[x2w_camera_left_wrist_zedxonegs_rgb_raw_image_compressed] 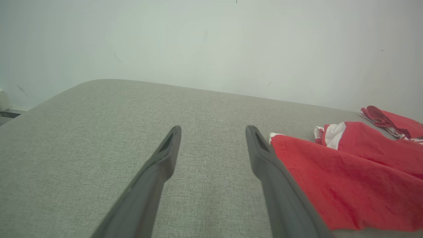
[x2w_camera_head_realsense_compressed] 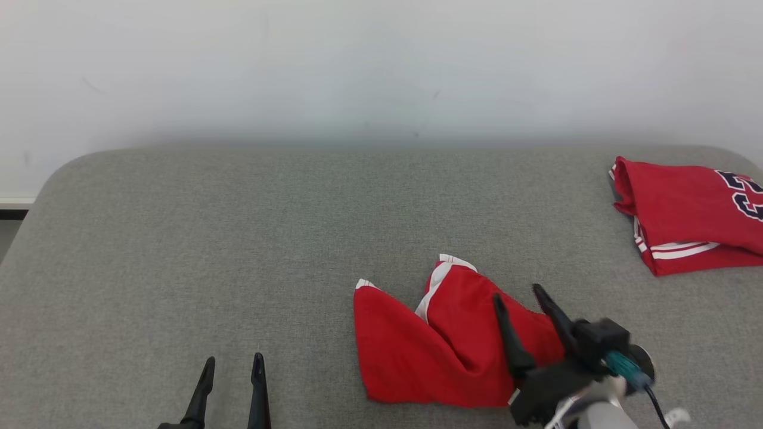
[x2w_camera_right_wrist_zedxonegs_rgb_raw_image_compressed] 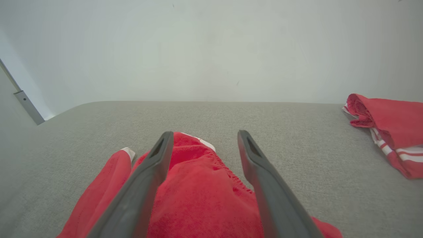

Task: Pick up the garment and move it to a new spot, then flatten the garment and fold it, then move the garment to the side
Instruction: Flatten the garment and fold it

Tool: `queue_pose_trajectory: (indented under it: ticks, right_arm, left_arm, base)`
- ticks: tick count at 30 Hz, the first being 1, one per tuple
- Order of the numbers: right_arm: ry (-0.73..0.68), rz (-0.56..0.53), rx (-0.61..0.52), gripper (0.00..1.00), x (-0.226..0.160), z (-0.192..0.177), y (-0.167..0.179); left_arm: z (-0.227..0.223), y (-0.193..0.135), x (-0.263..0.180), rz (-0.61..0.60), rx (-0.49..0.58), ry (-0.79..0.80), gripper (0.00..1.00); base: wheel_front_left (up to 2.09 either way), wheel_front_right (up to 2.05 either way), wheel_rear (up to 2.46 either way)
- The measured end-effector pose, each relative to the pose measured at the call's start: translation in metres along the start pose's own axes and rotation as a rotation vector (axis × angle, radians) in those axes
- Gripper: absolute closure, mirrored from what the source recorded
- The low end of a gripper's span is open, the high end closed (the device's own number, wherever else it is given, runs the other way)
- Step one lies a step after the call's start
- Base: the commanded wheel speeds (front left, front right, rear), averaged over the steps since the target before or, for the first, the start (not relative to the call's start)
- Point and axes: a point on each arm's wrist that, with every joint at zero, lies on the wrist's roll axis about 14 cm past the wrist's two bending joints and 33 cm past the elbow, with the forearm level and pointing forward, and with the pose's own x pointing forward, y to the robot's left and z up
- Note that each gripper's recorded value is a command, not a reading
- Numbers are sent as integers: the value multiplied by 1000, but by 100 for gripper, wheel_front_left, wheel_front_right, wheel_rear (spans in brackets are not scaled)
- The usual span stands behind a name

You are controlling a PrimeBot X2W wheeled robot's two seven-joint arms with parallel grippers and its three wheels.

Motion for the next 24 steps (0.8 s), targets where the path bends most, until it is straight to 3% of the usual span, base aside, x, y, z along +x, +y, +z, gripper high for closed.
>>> queue_pose_trajectory:
  ticks: [6, 12, 19, 20, 21, 22, 24]
  right_arm:
    - [93, 132, -38, 0, 37, 3, 33]
    - [294, 153, -126, 0, 52, -23, 25]
    - [541, 140, -168, 0, 43, -65, 14]
    - [541, 140, -168, 12, 43, -65, 14]
    - [558, 143, -169, 62, 42, -68, 15]
    - [575, 147, -174, 100, 41, -71, 15]
    - [580, 154, -167, 100, 42, -73, 17]
  left_arm:
    - [0, 4, -7, 11, 2, 1, 0]
    - [-1, 11, -14, 36, -3, 3, 0]
    - [-1, 18, -19, 67, -5, 4, 0]
    - [-1, 18, -19, 67, -5, 4, 0]
    - [-2, 18, -18, 67, -5, 5, 0]
    - [-2, 18, -18, 68, -6, 7, 0]
    - [-3, 18, -17, 68, -7, 12, 0]
  base:
    - [0, 0, 0]
    - [0, 0, 0]
    - [0, 0, 0]
    - [0, 0, 0]
    - [0, 0, 0]
    - [0, 0, 0]
    - [0, 0, 0]
